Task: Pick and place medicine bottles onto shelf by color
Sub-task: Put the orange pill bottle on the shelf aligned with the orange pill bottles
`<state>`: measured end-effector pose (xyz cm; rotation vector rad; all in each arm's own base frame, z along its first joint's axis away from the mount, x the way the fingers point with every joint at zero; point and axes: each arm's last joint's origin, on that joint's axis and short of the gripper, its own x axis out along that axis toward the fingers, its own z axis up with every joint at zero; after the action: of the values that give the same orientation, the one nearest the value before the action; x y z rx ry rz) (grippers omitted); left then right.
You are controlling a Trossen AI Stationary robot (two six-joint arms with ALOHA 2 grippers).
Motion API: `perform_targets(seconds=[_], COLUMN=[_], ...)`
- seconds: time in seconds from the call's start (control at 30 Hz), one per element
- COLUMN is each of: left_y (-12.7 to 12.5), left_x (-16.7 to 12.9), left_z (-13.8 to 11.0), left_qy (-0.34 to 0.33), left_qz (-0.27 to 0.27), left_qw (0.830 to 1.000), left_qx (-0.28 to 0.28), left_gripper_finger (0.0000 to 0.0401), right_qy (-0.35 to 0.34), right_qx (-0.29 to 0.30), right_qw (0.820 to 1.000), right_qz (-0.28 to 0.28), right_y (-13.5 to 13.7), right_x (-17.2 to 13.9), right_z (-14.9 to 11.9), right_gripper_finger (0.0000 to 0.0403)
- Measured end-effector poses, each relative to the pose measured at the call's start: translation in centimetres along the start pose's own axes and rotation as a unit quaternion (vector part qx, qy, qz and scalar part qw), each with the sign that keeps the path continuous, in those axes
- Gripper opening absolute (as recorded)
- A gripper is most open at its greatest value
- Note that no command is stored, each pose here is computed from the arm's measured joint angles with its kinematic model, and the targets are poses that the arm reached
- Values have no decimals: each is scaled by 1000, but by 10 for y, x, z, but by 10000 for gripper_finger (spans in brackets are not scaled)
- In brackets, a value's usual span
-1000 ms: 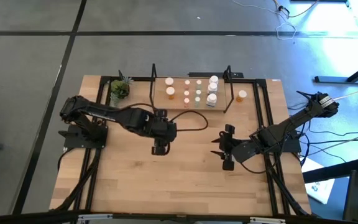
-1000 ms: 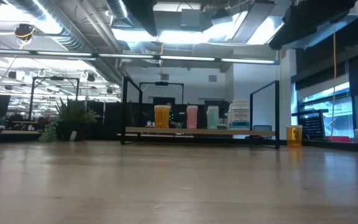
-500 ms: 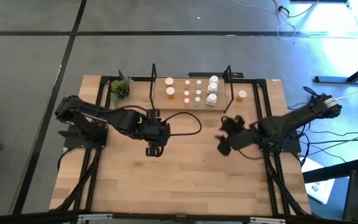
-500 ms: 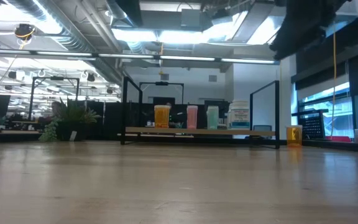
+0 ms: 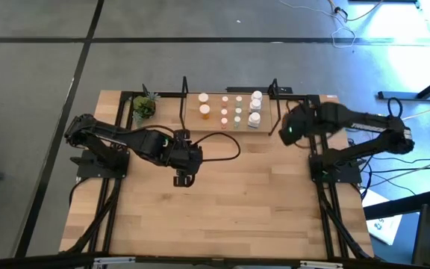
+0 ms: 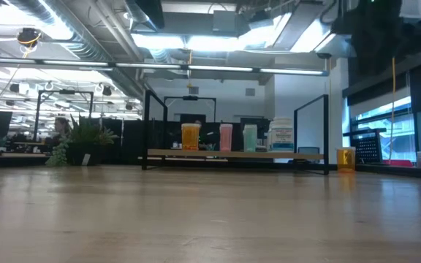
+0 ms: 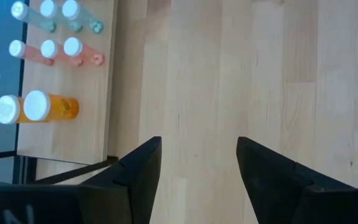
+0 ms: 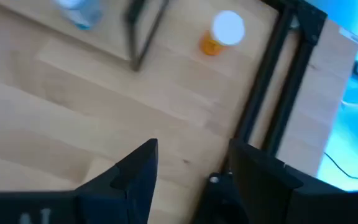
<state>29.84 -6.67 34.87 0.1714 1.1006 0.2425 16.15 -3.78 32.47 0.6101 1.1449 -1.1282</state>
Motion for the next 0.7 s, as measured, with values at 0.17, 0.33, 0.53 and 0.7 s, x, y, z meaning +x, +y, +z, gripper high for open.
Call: perform_targets(seconds=[0.17, 0.33, 0.53, 0.7], left_y=[0, 0, 0, 4], left_x=[0, 0, 0, 1], left_z=[0, 0, 0, 2], left_qy=[0, 0, -1, -13], left_qz=[0, 0, 0, 32], left_qw=[1000, 1000, 1000, 999], left_qx=[-1, -2, 0, 1], left_gripper_finger=[202, 202, 202, 202], right_qy=[29, 11, 33, 56], right_qx=[18, 65, 69, 11], right_qw=[999, 996, 996, 998], right_qz=[14, 55, 48, 34], right_y=[-19, -38, -51, -50], right_x=[16, 29, 54, 79], right_z=[30, 61, 85, 102], right_gripper_finger=[198, 198, 198, 198])
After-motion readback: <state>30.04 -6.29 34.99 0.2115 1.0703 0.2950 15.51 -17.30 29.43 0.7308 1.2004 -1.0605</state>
